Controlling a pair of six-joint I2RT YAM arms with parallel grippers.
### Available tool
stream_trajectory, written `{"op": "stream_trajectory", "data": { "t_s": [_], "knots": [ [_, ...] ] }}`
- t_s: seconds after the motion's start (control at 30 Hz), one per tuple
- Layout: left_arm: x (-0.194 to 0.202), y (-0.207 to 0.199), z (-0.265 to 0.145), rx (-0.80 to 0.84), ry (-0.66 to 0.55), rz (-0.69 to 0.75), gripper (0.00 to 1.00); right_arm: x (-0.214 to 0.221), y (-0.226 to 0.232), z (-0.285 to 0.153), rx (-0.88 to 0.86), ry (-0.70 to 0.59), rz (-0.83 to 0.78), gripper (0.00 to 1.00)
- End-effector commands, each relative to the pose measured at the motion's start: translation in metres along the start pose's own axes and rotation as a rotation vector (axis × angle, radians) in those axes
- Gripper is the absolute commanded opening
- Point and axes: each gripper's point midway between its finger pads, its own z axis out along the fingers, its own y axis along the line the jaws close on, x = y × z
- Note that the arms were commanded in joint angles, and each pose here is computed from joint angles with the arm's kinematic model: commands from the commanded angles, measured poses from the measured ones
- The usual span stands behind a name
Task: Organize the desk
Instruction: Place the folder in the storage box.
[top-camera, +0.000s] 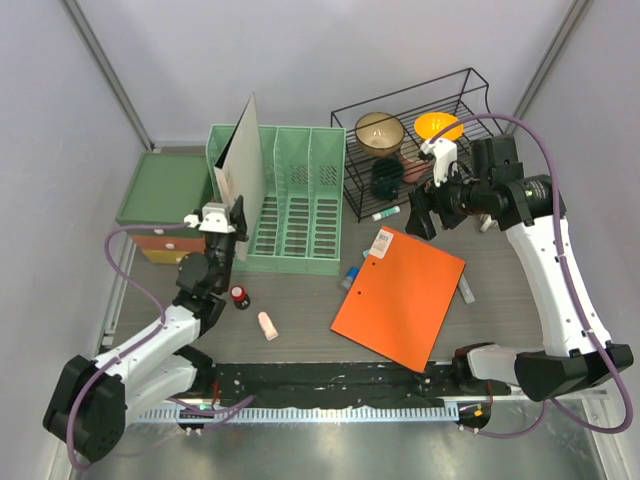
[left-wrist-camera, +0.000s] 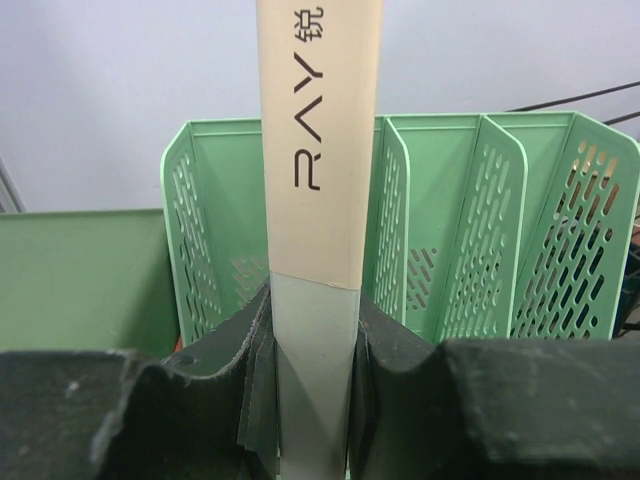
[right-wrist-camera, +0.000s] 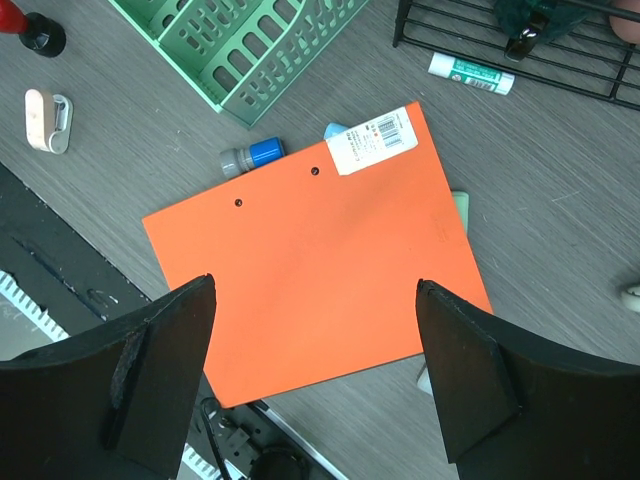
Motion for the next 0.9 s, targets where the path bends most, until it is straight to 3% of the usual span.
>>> {"op": "stream_trajectory", "data": {
  "t_s": [0.0,0.2,0.63,0.87],
  "knots": [
    [-0.078,0.003,0.018,-0.03,-0.249,-0.093,0.0,-0.008,-0.003,-0.001,0.016,-0.037,-0.022,0.85],
    [-0.083,0.0,0.024,-0.031,-0.288,-0.105,0.0,-0.006,-0.002,0.0,0.012,-0.034,-0.025,0.85],
    [-0.055,-0.004,0.024,-0.034,-0.335,-0.09,0.0,-0.001,-0.001,0.002,-0.002,-0.02,-0.028,0.85],
    [-0.031,-0.004,0.024,-0.042,-0.282,-0.073,0.0,0.002,0.001,0.004,-0.016,-0.012,-0.029,0.85]
  ]
}}
